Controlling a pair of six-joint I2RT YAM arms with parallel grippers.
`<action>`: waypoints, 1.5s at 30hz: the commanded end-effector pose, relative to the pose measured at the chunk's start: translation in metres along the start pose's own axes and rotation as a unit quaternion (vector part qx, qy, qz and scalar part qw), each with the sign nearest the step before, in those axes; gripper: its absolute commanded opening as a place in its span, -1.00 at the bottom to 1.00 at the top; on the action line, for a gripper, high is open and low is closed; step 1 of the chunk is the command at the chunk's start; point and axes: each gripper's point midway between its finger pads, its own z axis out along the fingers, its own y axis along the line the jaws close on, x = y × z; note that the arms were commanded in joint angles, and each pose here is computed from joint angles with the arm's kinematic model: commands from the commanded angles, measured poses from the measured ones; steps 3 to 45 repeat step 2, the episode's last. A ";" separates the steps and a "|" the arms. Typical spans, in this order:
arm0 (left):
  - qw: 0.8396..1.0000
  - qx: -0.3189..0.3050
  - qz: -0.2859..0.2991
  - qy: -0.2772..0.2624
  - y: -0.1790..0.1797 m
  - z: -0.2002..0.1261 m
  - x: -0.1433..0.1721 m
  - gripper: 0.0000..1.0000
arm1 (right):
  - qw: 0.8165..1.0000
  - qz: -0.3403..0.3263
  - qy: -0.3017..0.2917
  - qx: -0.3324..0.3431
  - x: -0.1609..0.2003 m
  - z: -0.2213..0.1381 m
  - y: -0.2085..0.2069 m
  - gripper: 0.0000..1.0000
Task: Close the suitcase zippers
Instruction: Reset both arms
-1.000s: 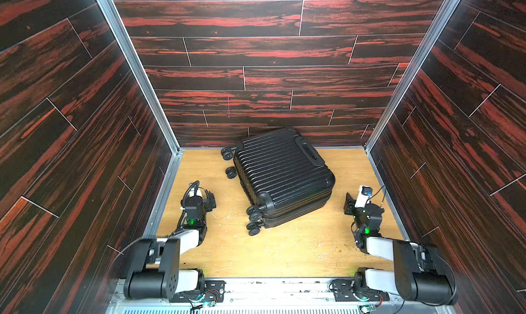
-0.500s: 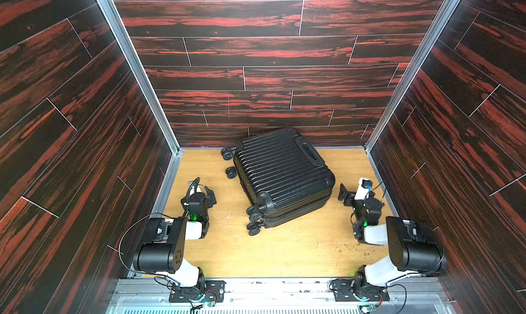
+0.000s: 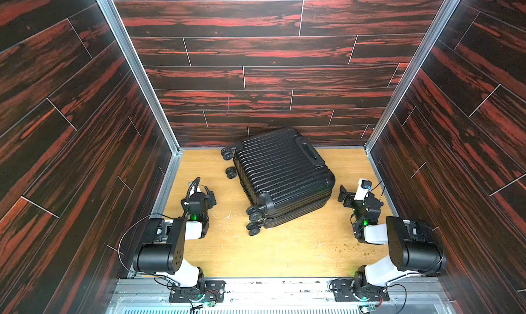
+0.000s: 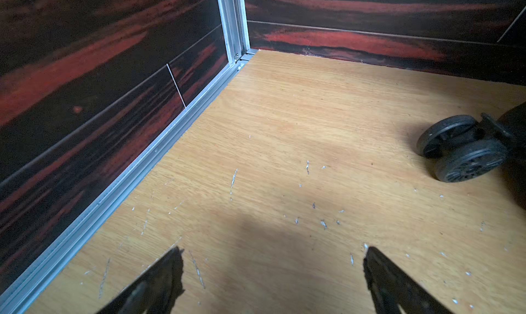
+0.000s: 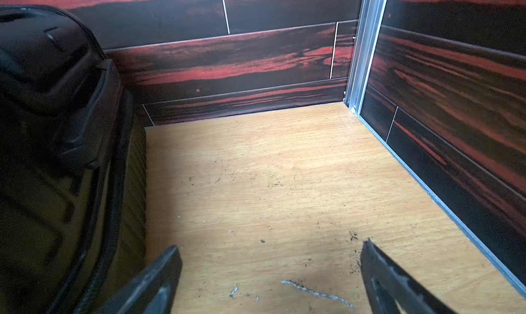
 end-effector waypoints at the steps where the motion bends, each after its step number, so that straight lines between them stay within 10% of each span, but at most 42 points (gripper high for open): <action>1: 1.000 -0.003 -0.014 -0.025 0.001 -0.003 -0.018 1.00 | 1.000 0.004 0.006 0.006 0.004 -0.001 -0.003 0.97; 45: 1.000 -0.001 -0.011 -0.022 0.000 -0.002 -0.018 1.00 | 1.000 0.004 0.005 0.006 0.003 -0.001 -0.002 0.98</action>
